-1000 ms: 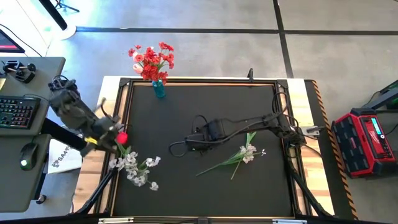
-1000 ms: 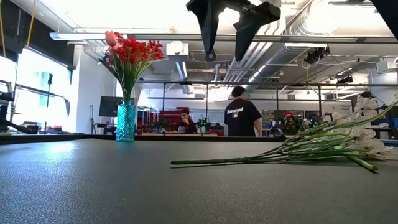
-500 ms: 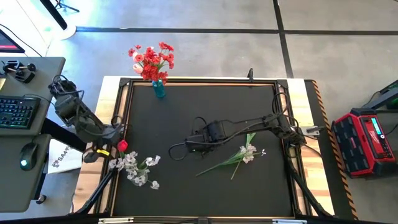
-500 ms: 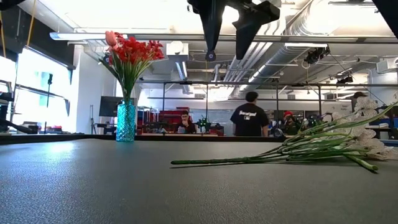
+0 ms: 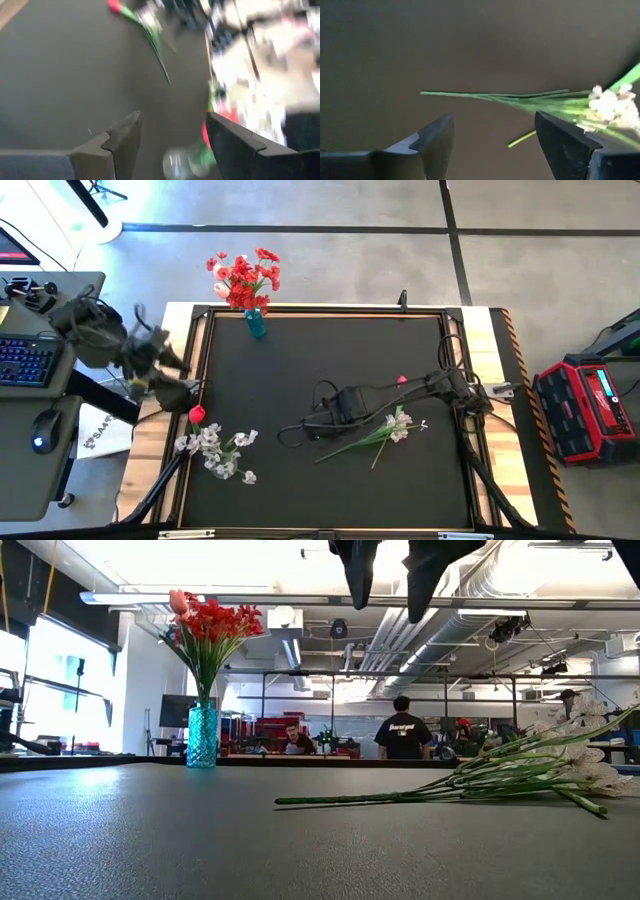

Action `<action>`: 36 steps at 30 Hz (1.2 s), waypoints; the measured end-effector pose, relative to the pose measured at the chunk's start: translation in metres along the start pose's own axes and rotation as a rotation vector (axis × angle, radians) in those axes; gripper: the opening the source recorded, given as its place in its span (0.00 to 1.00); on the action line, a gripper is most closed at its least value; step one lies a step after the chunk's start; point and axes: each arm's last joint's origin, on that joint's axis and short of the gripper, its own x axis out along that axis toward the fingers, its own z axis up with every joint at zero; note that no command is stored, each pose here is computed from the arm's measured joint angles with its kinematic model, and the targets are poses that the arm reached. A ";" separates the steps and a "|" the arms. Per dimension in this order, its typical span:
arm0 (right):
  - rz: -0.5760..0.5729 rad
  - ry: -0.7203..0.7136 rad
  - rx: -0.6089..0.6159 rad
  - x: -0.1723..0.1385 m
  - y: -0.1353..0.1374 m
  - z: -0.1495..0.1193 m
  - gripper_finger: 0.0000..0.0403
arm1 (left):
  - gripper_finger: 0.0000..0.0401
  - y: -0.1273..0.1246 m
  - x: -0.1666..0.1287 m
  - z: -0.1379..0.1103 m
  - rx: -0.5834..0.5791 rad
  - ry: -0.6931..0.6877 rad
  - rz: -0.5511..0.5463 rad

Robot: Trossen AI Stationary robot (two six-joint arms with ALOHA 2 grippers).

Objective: Sort flowers into vase by color
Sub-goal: Put the white flowers into the transparent vase

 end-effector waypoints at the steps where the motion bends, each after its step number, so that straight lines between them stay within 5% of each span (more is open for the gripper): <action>1: -0.001 -0.001 0.015 0.000 0.001 -0.003 0.65 | 0.52 0.001 -0.004 0.003 -0.022 -0.045 0.021; 13: -0.119 -0.037 0.452 0.035 0.003 -0.050 0.65 | 0.52 -0.028 0.013 0.028 0.037 -0.283 0.119; 23: -0.182 -0.107 0.761 0.062 -0.002 -0.086 0.65 | 0.52 -0.052 0.054 0.040 0.084 -0.180 0.177; 36: -0.245 -0.116 0.879 0.119 -0.018 -0.052 0.65 | 0.52 -0.041 0.117 0.074 0.166 0.009 0.187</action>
